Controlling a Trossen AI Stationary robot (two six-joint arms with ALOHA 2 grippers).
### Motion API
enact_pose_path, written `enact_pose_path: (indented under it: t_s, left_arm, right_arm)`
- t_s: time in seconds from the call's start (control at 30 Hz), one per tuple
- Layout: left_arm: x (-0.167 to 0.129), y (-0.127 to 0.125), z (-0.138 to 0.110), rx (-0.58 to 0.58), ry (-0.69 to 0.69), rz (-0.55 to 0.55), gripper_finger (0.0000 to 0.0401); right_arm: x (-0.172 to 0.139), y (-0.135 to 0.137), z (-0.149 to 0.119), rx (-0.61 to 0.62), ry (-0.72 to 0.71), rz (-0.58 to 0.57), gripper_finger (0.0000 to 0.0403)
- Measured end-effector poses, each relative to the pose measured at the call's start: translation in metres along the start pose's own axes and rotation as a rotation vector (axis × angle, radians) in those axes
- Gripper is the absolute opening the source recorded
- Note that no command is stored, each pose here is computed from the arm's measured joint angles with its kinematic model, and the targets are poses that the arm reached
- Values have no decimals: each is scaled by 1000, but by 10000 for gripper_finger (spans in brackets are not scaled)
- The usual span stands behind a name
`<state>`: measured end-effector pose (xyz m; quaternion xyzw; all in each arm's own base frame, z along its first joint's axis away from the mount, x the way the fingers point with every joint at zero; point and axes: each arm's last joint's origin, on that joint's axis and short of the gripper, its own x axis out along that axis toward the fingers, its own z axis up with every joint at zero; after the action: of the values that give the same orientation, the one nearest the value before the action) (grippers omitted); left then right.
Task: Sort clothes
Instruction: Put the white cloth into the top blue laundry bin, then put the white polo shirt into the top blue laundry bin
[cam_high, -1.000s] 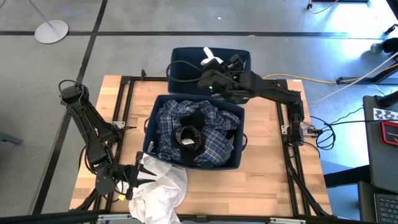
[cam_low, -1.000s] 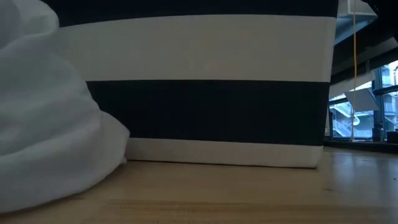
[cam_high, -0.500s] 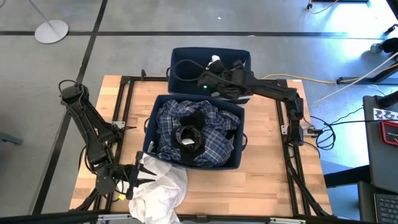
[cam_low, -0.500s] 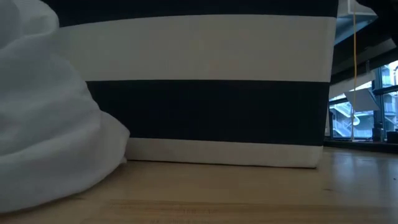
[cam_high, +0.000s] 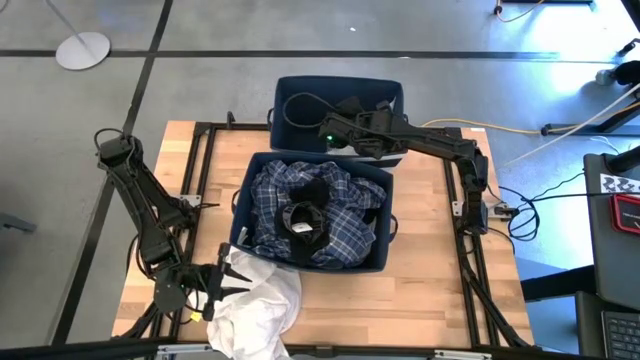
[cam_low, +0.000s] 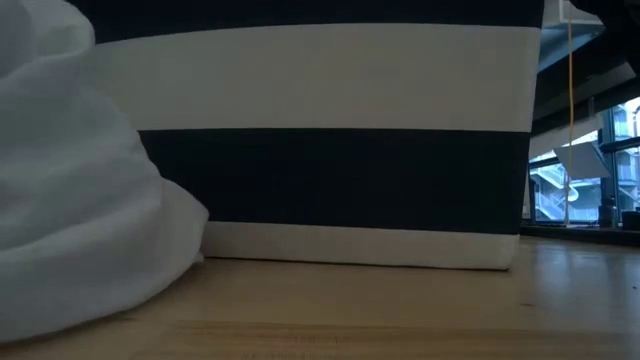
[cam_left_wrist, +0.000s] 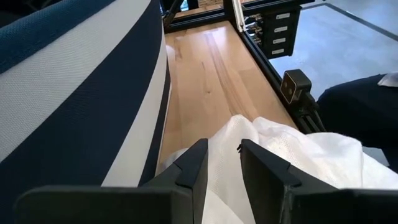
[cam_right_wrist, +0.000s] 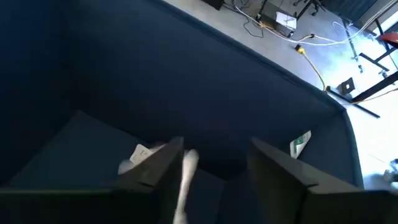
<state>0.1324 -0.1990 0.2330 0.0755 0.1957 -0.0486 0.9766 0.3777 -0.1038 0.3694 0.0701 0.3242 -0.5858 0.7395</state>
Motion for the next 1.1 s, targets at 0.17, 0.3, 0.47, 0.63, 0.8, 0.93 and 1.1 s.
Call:
enact_pose_path:
  t_s: [0.17, 0.3, 0.47, 0.63, 0.8, 0.93, 1.1]
  left_arm:
    - [0, 0, 0, -7, 0, 0, 86]
    - [0, 0, 0, 1, 0, 0, 86]
    - [0, 0, 0, 1, 0, 0, 86]
    - [0, 0, 0, 1, 1, 0, 86]
    - [0, 0, 0, 2, 1, 0, 86]
    - [0, 0, 0, 3, 1, 0, 86]
    - [0, 0, 0, 3, 2, -1, 86]
  right_arm:
    - [-5, 0, 3, -28, -4, 26, 225]
    - [-28, 6, 11, -68, -93, 78, 236]
    - [-74, 26, 12, -154, -234, 210, 236]
    - [-131, 51, -5, -279, -374, 385, 237]
    - [-189, 66, -31, -327, -465, 591, 237]
    - [-227, 71, -62, -402, -485, 713, 237]
    - [-260, 80, -104, -476, -509, 811, 237]
